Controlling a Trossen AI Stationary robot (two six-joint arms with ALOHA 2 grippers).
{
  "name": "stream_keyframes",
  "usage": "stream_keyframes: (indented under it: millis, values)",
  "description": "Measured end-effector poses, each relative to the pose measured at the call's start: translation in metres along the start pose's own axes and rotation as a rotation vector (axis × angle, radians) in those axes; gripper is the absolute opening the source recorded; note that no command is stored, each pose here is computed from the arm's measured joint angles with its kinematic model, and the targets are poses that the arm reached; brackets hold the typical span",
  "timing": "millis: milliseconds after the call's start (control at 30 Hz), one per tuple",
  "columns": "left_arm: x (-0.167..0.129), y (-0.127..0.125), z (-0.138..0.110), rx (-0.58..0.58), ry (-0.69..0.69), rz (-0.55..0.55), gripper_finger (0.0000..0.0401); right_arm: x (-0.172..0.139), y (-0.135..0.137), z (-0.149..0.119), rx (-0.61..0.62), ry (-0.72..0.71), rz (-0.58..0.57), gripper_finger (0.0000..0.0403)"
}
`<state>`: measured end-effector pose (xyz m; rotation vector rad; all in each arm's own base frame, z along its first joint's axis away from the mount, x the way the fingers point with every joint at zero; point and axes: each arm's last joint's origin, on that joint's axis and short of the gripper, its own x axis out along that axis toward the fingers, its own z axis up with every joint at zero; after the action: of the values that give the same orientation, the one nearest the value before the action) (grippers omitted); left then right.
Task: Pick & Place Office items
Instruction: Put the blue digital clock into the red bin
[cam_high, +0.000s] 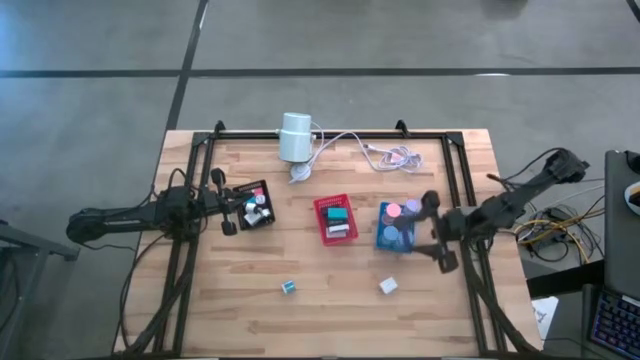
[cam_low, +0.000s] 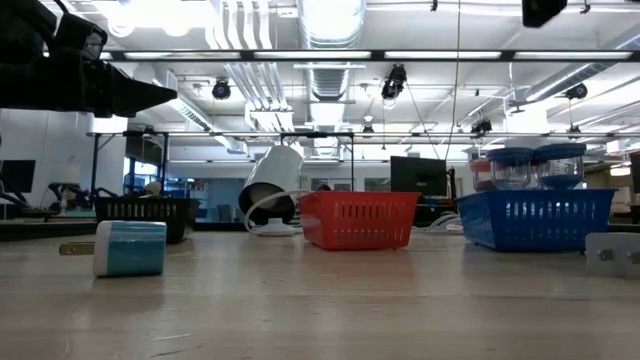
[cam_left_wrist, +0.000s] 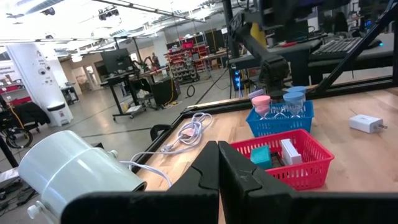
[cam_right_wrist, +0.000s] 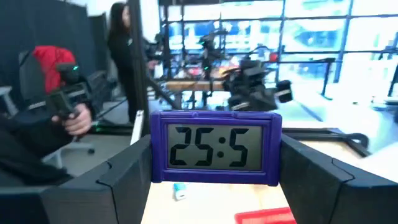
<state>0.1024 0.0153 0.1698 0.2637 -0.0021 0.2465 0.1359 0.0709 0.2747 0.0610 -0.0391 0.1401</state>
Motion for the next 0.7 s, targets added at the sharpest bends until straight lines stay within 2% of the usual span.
stream_keyframes:
  millis: [233,533,700]
  values:
    - [0.000,0.000,-0.001,-0.006,0.007,-0.002,0.0000,-0.025,-0.017,-0.015,-0.008,-0.073,-0.041,0.0280]
    - [0.000,0.000,-0.001,-0.006,0.010,-0.002,0.0000,-0.040,-0.024,-0.029,-0.062,-0.129,-0.073,0.0280]
    - [0.000,0.000,-0.001,0.001,0.010,-0.002,0.0000,-0.047,-0.028,-0.031,-0.060,-0.213,-0.092,0.0280]
